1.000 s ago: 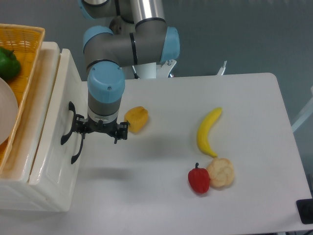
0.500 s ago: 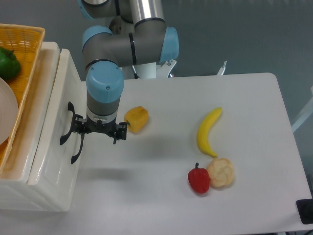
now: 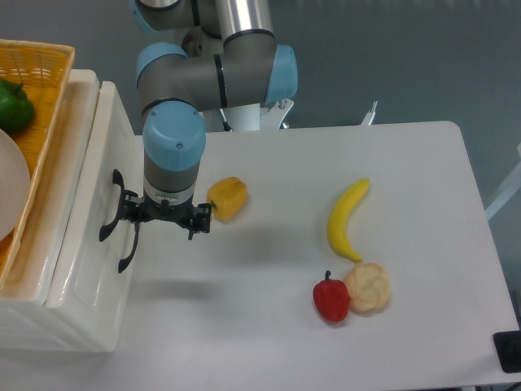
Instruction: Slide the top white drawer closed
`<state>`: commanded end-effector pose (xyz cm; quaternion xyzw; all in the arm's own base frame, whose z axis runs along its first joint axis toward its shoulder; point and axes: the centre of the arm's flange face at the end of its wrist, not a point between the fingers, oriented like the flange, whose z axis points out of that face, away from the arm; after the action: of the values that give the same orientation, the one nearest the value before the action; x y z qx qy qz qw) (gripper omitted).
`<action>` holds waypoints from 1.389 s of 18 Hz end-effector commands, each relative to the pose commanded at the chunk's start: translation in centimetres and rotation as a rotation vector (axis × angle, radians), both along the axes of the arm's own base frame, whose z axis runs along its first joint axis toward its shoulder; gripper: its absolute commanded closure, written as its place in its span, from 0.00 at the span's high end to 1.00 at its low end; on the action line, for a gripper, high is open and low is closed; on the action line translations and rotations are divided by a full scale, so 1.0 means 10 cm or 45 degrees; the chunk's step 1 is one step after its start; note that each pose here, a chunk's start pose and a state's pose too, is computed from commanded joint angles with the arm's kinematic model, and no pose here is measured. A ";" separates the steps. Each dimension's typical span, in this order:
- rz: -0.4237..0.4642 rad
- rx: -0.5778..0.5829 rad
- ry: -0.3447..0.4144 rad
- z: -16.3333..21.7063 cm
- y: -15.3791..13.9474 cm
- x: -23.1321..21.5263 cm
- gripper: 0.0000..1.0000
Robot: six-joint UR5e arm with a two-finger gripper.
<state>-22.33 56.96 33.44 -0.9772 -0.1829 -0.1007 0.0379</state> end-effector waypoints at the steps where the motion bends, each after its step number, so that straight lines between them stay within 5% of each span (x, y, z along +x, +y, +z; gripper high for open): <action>1: 0.010 0.000 -0.002 0.00 0.00 -0.01 1.00; 17: 0.012 0.000 0.000 0.01 -0.01 -0.01 1.00; 25: 0.081 0.010 0.083 0.19 -0.18 -0.56 1.00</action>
<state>-27.91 55.20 35.29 -0.9735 -0.2120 -0.0683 0.0510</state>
